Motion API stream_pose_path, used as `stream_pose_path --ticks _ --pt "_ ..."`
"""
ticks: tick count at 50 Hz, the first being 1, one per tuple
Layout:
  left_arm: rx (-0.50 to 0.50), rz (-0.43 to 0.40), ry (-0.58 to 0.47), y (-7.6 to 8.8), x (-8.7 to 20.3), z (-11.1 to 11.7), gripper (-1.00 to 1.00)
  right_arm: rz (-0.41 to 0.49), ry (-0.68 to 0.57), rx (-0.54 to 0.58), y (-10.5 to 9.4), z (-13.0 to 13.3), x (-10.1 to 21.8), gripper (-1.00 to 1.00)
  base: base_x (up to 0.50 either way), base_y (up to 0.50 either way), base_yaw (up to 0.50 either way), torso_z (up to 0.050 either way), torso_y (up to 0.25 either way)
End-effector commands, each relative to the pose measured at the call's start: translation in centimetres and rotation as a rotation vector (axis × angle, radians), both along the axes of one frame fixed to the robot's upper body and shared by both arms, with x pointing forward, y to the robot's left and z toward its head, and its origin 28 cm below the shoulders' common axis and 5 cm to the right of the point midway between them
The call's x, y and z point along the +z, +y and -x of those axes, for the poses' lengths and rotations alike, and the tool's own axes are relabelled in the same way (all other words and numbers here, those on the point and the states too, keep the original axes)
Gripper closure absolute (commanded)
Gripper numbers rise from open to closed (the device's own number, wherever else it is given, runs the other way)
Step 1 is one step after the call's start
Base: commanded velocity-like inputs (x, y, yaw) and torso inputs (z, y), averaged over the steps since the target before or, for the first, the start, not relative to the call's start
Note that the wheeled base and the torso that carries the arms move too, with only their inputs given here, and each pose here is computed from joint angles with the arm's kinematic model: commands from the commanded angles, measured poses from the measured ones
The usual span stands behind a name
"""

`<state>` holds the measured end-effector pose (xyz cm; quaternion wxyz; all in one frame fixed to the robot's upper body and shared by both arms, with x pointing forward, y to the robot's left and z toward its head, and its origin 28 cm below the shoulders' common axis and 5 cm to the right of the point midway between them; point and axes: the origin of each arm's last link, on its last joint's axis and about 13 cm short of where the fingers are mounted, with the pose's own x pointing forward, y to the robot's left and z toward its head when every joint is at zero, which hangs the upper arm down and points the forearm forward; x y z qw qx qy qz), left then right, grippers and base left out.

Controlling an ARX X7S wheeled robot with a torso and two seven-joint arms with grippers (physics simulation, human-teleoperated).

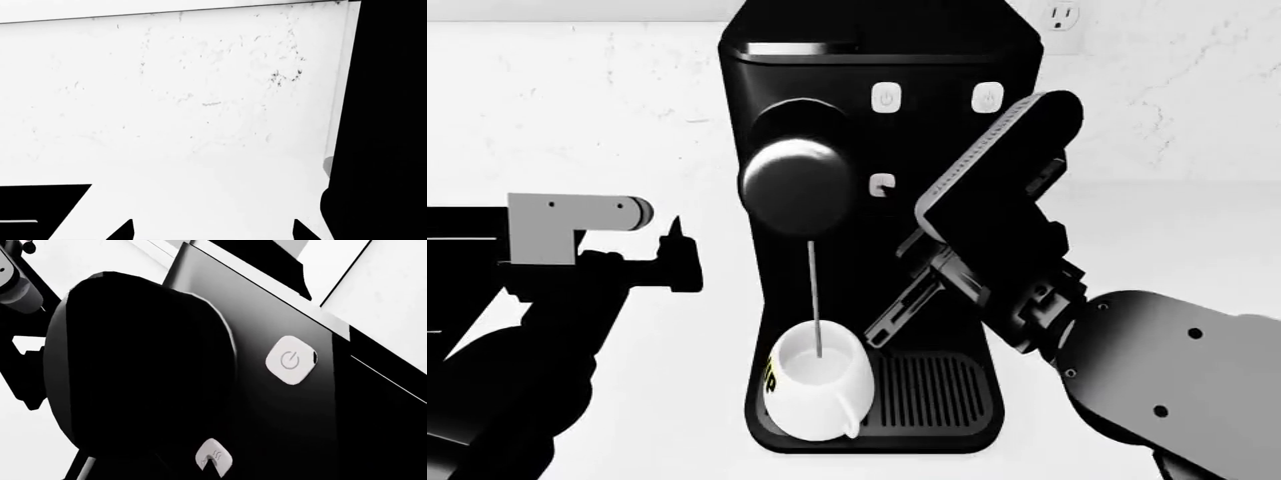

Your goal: Press the button on the coffee machine to serve coffee.

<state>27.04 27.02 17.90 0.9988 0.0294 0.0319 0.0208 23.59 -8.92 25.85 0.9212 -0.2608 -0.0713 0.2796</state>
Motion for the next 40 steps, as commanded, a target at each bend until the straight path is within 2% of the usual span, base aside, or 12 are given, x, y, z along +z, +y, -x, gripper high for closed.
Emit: stream_pose_path --ticks 1,17,40 --pt "0.000 0.001 0.002 -0.1 -0.1 -0.1 -1.00 0.030 -0.001 -0.009 0.3 -0.2 -0.3 1.00 0.00 0.00 0.00 0.000 0.000" --pt "0.000 0.000 0.002 -0.4 -0.2 -0.2 -1.00 0.031 -0.012 -0.012 0.2 0.2 -0.1 1.00 0.00 0.00 0.00 0.000 0.000" --pt "0.001 -0.004 0.001 -0.2 0.0 -0.2 -1.00 0.064 -0.064 -0.055 -0.4 3.6 0.8 1.00 0.00 0.00 0.00 0.000 0.000"
